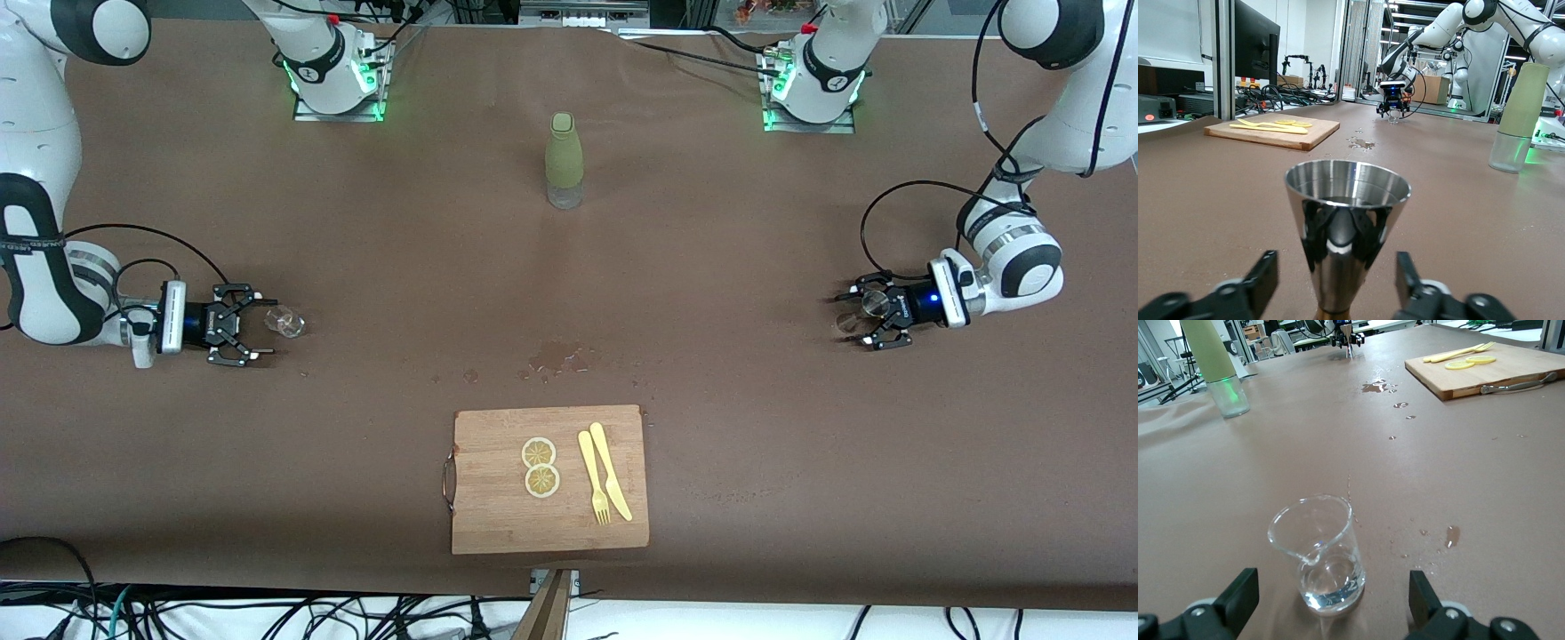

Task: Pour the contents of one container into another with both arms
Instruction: 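Close the left gripper on the jigger while the right gripper grasps the beaker, then lift the jigger with the left gripper while the right gripper brings the beaker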

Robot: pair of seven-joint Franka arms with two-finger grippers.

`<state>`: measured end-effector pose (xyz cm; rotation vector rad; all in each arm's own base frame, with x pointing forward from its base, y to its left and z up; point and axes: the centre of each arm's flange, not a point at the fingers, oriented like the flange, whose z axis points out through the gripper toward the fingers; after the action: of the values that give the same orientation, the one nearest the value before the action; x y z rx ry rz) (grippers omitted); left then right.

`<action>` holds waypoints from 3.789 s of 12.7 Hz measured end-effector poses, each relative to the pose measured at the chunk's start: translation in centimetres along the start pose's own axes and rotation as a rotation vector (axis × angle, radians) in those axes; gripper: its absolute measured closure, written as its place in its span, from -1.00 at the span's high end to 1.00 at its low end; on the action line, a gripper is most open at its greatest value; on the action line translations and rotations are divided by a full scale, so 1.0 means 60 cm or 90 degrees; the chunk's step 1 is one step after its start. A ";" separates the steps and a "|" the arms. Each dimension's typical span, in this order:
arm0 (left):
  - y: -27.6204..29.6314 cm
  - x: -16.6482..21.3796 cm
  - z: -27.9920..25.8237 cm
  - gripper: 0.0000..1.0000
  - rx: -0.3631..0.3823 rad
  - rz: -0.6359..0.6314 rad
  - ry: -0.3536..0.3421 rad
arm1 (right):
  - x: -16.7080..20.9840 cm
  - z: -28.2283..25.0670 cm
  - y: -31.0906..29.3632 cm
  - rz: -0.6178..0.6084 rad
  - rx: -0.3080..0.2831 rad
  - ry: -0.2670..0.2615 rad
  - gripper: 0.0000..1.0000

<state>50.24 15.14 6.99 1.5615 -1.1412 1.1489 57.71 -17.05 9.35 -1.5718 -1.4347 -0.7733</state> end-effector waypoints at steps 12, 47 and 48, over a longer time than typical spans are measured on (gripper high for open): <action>-0.011 0.020 0.030 -0.82 -0.003 0.008 0.048 | 0.031 0.046 0.030 -0.023 0.005 -0.006 0.73; 0.086 0.237 0.771 -0.82 -0.060 -0.023 -0.009 | 0.662 0.408 0.142 0.240 0.034 -0.369 -0.02; 0.087 0.232 0.784 -0.82 -0.063 -0.025 -0.004 | 0.672 0.425 0.138 0.245 0.019 -0.395 -0.02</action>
<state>55.93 -33.67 11.59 1.5063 -1.1487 1.0467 69.39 24.24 31.75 -2.0869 -1.4696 -0.0256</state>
